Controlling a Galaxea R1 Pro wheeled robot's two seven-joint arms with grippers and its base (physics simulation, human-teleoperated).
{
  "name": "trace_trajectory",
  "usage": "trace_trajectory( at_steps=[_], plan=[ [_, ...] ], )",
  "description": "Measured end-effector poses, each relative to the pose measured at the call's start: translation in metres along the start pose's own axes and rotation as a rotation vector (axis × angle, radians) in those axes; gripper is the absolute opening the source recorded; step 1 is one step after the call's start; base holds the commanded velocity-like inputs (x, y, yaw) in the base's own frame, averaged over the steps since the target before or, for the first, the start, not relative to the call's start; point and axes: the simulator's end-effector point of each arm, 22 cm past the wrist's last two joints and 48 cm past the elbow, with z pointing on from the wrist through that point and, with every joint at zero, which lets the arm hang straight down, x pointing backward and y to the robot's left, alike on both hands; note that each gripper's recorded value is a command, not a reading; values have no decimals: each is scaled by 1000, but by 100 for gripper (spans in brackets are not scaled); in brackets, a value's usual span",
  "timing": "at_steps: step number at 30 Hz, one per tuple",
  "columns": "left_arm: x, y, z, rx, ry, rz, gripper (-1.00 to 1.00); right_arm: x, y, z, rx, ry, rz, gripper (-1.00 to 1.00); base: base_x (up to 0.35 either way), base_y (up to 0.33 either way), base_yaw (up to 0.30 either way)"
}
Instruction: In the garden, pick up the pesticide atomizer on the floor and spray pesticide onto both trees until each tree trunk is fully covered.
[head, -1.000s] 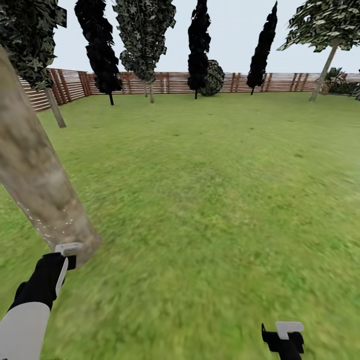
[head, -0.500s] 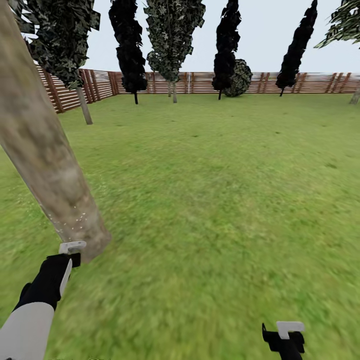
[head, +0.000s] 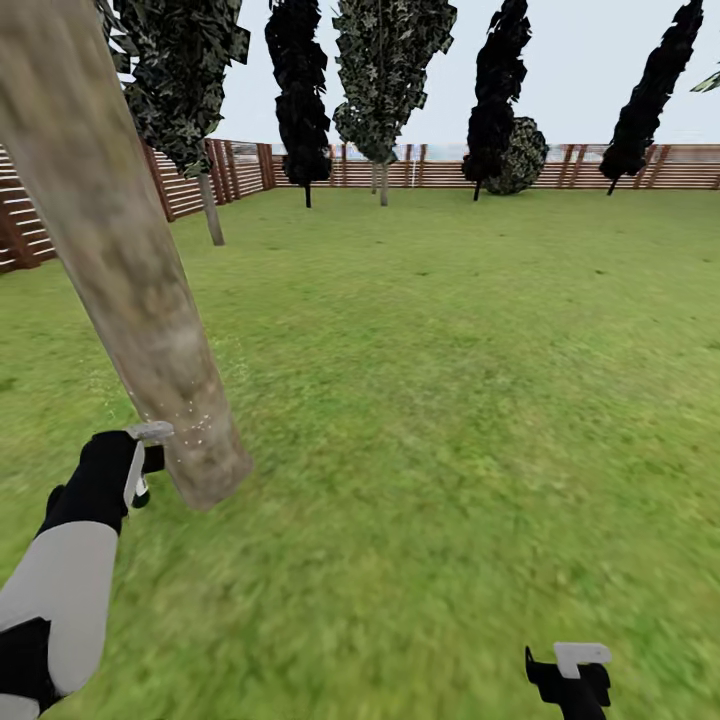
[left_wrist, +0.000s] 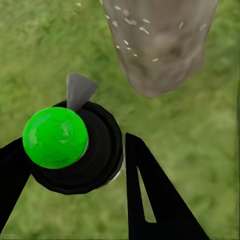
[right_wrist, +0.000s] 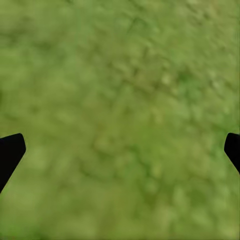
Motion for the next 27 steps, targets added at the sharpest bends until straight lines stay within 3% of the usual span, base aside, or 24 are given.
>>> trace_trajectory(
  at_steps=[4,7,15,23,27],
  plan=[
    [2,3,-1,-5,22,3,-100,0,-1,0,2,0,-1,100,38,0,0],
    [-16,13,-11,-20,-25,-7,-100,0,-1,0,1,-1,-1,100,302,30,0],
    [-20,11,-14,-16,-39,-12,-100,0,2,0,-3,1,0,100,163,42,215],
    [-23,6,-17,-13,-49,-8,-100,0,2,0,-4,1,0,100,47,-245,84],
    [-28,-3,-20,-16,-64,42,-100,0,2,0,-4,0,0,100,0,-274,0]
  ],
)
